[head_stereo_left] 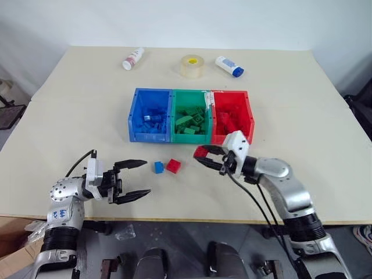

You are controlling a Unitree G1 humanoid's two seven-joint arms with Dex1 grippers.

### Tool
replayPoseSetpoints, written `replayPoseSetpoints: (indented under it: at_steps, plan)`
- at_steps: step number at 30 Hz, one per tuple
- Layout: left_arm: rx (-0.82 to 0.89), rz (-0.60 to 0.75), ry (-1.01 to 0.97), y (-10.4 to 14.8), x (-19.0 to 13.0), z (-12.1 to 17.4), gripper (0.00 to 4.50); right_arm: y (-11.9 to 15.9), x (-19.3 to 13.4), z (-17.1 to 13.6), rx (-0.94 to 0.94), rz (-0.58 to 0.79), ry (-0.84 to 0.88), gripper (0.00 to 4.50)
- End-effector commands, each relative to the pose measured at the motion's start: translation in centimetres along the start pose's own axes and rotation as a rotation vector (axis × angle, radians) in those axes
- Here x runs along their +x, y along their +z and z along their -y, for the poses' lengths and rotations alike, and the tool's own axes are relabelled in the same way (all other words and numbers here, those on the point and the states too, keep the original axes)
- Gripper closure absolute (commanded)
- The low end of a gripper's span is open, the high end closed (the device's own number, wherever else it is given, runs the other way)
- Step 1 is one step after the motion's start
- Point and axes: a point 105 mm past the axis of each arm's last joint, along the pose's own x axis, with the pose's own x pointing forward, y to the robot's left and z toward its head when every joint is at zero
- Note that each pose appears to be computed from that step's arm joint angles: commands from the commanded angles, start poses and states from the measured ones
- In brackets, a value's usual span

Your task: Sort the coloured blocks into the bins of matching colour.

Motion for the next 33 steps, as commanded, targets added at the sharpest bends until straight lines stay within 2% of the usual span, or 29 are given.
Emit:
replayPoseSetpoints:
  at_steps: [1, 5, 8, 14, 20, 25, 30, 33]
  plan:
    - [0.007, 0.020, -0.012, 0.2, 0.4, -0.4, 0.00, 3.5, -1.5, 4.4, -0.088, 0.058, -0.172, 3.02]
    - [0.008, 0.033, -0.032, 0.1, 1.1, -0.9, 0.00, 3.8, -1.4, 7.6, -0.152, 0.035, -0.257, 3.02]
    - [0.013, 0.037, -0.038, 0.2, 1.3, -1.1, 0.00, 3.9, -1.0, 8.8, -0.160, 0.040, -0.290, 2.04]
    - [0.016, 0.037, -0.038, 0.2, 1.1, -1.2, 0.00, 4.0, -1.1, 8.5, -0.172, 0.052, -0.262, 0.03]
    - [0.016, 0.031, -0.036, 0.2, 0.7, -1.0, 0.00, 2.6, -3.3, 6.3, -0.154, -0.006, -0.149, 0.03]
    - [0.028, 0.008, -0.014, 0.5, -0.2, -1.5, 0.00, 0.2, -7.4, 3.0, -0.120, -0.140, 0.034, 0.03]
    - [0.034, -0.003, -0.006, 0.6, -0.6, -1.8, 0.00, -1.4, -11.0, 1.7, -0.082, -0.272, 0.077, 0.03]
    - [0.035, -0.005, -0.005, 0.6, -0.6, -1.8, 0.00, -1.8, -12.2, 1.5, -0.067, -0.306, 0.071, 0.03]
